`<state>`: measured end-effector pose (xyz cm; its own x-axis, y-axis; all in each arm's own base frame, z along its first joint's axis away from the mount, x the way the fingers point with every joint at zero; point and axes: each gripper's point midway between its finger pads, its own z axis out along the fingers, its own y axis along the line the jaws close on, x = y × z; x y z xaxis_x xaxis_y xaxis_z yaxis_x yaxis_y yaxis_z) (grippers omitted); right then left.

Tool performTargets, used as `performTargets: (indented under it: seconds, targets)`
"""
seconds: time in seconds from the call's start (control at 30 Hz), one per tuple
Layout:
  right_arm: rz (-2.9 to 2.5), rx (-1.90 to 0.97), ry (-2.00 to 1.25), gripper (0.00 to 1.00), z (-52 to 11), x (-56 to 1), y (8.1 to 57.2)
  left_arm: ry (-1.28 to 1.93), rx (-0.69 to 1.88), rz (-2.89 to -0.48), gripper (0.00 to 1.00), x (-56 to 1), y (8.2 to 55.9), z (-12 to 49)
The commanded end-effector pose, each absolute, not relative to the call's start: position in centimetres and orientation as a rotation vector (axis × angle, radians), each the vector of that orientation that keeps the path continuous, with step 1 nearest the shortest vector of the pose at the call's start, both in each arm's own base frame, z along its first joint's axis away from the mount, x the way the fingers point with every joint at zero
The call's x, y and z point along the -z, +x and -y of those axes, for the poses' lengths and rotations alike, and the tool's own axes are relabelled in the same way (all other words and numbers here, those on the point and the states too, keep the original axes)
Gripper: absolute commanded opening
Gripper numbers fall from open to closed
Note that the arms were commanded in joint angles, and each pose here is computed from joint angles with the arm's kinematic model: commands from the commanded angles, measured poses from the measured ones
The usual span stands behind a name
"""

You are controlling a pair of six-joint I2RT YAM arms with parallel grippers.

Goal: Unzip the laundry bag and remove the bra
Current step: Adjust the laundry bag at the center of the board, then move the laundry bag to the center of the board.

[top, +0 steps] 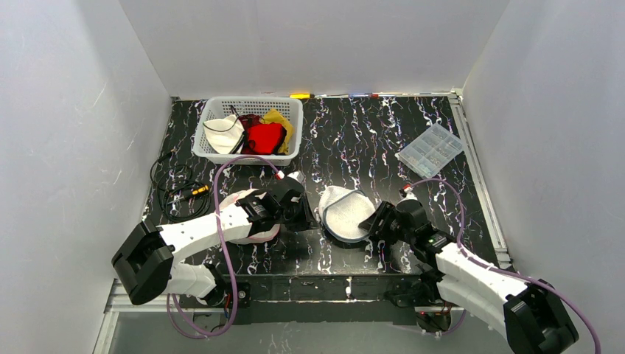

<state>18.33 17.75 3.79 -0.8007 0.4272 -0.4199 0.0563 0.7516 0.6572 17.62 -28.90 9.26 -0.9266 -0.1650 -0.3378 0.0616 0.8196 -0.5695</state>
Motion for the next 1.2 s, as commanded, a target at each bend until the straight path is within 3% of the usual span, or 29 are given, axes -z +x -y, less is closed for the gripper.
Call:
performTargets:
  seconds: [0.0,0.53,0.83,1.17]
  targets:
    - [-2.397,-0.872,0.412,0.57,-17.5,-3.0,18.0,-0.082,0.833,-2.627,0.1,-9.1,17.5,28.5]
    - [-2.334,-0.851,0.355,0.01,-17.4,-6.2,19.1,-0.076,0.843,-2.597,0.1,-11.2,17.5,28.1]
    - [-2.218,-0.776,0.293,0.01,-17.7,-11.8,22.9,-0.088,0.816,-2.533,0.1,-13.5,17.6,26.6]
    - [-2.065,-0.752,0.435,0.01,-18.0,-15.6,31.5,-0.11,0.765,-2.476,0.1,-14.8,17.2,24.0]
